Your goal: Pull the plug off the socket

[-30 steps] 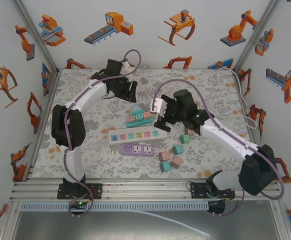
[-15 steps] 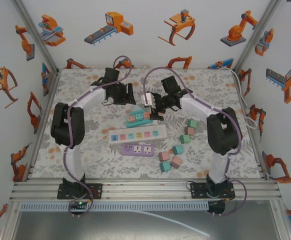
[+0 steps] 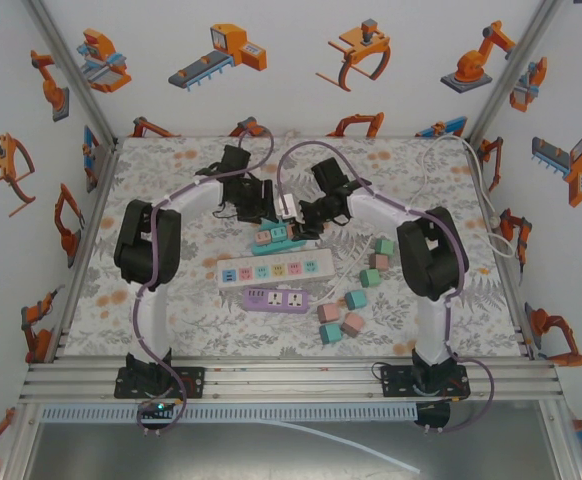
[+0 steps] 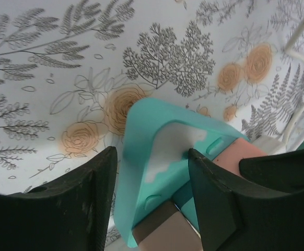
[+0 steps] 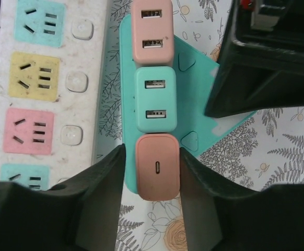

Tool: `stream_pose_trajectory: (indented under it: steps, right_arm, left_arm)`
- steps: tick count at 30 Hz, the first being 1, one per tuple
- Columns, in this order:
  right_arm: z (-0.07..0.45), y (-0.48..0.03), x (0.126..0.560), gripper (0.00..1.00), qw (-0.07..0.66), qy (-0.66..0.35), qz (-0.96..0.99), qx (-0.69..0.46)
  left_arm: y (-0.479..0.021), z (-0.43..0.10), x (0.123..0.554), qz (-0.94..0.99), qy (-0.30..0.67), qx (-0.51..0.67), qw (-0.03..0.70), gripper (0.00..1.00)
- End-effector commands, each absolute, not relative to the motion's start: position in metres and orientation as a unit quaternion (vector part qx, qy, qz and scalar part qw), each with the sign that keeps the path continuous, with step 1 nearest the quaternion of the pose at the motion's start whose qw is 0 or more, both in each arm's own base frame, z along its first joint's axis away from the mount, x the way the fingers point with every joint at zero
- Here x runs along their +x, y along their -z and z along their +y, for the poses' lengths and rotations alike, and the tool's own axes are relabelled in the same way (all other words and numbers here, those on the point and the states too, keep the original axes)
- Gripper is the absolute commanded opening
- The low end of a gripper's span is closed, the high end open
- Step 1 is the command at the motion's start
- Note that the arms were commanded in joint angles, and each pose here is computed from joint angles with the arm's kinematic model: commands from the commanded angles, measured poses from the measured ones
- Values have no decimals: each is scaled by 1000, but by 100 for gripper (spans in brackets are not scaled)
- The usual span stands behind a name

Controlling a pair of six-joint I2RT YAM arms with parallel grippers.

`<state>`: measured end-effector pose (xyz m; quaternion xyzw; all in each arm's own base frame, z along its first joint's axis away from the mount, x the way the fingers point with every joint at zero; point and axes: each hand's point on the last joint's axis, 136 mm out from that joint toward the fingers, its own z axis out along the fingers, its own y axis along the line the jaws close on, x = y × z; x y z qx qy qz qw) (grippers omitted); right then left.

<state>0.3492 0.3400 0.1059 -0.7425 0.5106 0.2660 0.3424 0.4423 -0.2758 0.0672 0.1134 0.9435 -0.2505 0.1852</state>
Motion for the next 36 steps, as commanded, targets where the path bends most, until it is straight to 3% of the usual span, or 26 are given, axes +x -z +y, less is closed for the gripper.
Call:
stream_pose_trajectory:
  steps: [1, 9, 24, 36]
  right_arm:
    - [346, -111, 352, 37, 345, -271, 507, -742]
    - [353, -116, 348, 27, 349, -266, 503, -745]
    - [362, -152, 356, 25, 381, -281, 512, -717]
    - [348, -132, 329, 24, 348, -232, 484, -769]
  left_arm:
    - [-59, -274, 433, 947, 230, 153, 165, 52]
    - [-46, -276, 426, 946, 226, 179, 148, 50]
    - [-26, -269, 419, 951, 152, 226, 149, 49]
    - [-18, -260, 421, 954, 124, 227, 150, 49]
